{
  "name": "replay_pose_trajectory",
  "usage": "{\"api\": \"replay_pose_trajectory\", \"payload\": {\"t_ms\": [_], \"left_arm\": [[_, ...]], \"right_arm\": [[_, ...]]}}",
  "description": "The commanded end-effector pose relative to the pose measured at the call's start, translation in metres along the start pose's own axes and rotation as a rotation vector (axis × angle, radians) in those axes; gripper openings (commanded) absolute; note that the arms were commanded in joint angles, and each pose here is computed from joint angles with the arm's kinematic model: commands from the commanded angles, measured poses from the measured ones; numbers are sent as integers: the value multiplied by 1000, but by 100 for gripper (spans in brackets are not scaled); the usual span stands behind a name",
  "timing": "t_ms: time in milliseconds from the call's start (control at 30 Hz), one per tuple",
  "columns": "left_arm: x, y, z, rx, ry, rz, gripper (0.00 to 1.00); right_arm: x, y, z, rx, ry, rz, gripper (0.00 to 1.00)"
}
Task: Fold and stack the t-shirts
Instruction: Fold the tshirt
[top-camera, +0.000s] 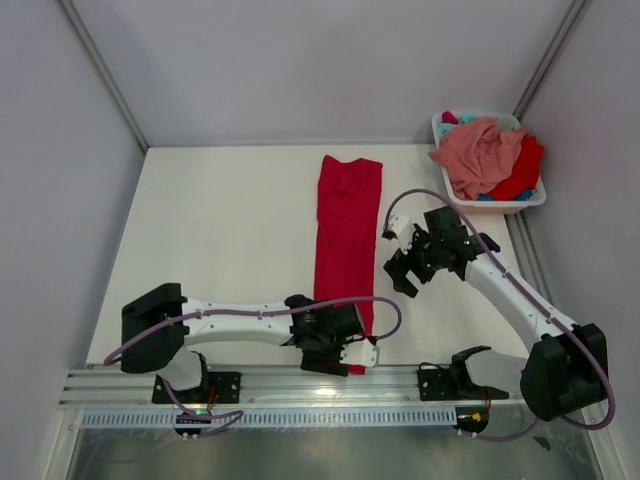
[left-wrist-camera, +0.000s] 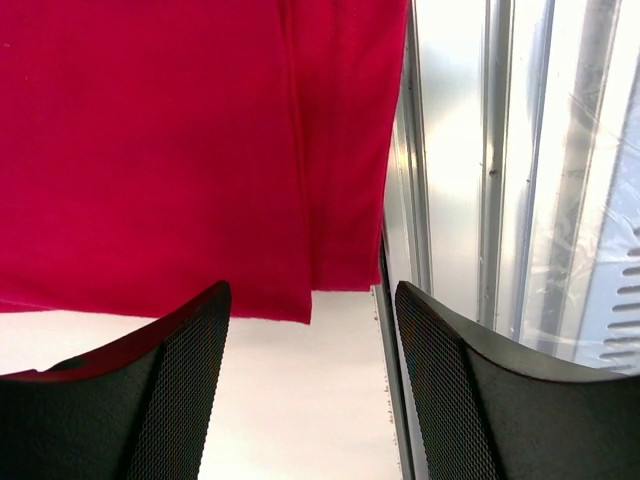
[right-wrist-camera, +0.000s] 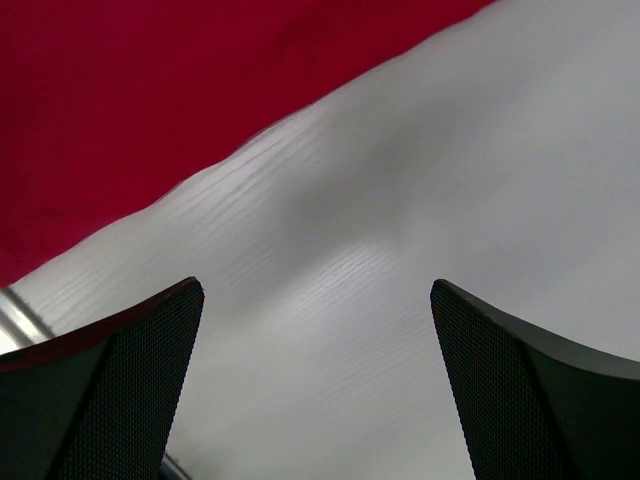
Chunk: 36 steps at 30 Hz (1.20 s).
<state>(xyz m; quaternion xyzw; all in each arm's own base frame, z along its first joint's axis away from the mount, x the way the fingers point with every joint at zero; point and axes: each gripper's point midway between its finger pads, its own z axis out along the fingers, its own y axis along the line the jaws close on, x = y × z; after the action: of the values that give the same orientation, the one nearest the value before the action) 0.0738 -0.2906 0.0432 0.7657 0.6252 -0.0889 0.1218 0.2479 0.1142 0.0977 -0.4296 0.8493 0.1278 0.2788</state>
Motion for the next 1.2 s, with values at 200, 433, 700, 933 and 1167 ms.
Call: {"api": "replay_pose_trajectory", "payload": {"t_ms": [200,433,700,933,1167], "left_arm": [[1,-11,-8,39,-26,0,69],[-2,-16,-6,72,-35,-2,69],[-4,-19,4,107,-29,-28,69],[-5,-12,5,133,-38,-79,69],[1,-3,5,125,-41,-121,69]], "right_arm": [[9,69,-49,-291,-12,-169,99],[38,76,-39,-234,56,-295,99],[46,97,-16,-327,75,-370,99],[45,117,2,-395,81,-433,99],[38,142,3,-464,48,-471,99]]}}
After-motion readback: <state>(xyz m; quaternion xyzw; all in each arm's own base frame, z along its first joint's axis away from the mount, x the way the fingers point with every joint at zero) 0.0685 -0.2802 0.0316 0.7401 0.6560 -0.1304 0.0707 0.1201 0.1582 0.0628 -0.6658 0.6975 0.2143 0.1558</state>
